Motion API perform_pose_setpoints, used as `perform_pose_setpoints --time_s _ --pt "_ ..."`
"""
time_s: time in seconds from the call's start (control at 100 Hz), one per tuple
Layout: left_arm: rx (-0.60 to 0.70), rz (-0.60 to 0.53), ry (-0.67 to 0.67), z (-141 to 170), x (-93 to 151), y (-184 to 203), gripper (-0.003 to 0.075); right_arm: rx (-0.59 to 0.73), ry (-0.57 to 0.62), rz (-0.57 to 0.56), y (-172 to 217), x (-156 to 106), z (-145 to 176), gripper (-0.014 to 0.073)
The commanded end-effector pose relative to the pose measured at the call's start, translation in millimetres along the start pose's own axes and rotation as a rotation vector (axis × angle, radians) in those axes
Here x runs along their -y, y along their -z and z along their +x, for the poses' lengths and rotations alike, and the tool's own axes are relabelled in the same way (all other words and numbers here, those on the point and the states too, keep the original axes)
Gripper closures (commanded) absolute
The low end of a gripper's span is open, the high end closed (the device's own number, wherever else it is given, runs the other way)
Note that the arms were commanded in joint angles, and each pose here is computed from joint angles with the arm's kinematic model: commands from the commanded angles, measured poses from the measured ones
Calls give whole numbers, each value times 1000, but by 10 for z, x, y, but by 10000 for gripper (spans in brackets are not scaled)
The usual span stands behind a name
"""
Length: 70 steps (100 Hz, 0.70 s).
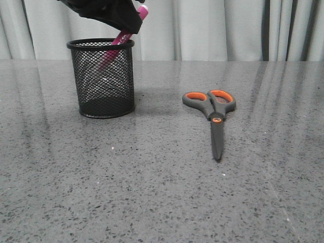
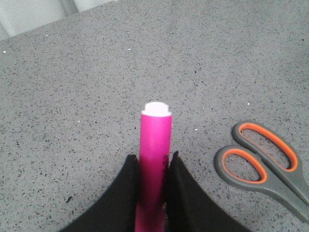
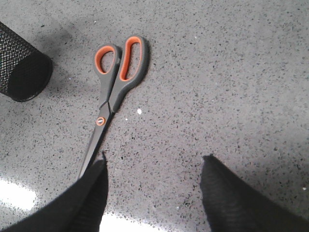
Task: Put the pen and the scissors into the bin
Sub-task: 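Lift the pink marker with the left gripper over the black mesh cup, then lower the marker into the cup and open the left gripper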
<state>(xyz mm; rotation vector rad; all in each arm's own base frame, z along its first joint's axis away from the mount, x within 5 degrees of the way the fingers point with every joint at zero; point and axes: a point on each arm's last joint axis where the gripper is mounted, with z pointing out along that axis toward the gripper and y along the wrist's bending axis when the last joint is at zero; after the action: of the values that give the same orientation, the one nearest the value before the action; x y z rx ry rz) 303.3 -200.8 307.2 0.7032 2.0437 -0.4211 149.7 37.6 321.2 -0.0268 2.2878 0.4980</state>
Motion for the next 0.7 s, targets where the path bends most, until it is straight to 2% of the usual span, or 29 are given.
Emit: perform_pose_setpoints --time_s 0.0,0.09,0.21,0.4,0.53,0.69 --pt "109 -20 -18 -207 13 166 730 76 4 -5 61 -30 -117 213" --pt "91 -19 -39 -191 14 164 657 74 4 -6 61 -30 -115 213" --pt "75 -23 -33 -174 -25 167 498 72 4 -6 61 -31 -113 213" --pt "75 -31 -20 -201 -77 252 305 70 4 -7 61 -31 -111 213" --pt "131 -46 -18 -302 -102 468 285 67 4 -7 61 -32 -109 213" --pt "238 -75 -21 -462 -134 974 305 69 4 -7 61 -31 -110 213"
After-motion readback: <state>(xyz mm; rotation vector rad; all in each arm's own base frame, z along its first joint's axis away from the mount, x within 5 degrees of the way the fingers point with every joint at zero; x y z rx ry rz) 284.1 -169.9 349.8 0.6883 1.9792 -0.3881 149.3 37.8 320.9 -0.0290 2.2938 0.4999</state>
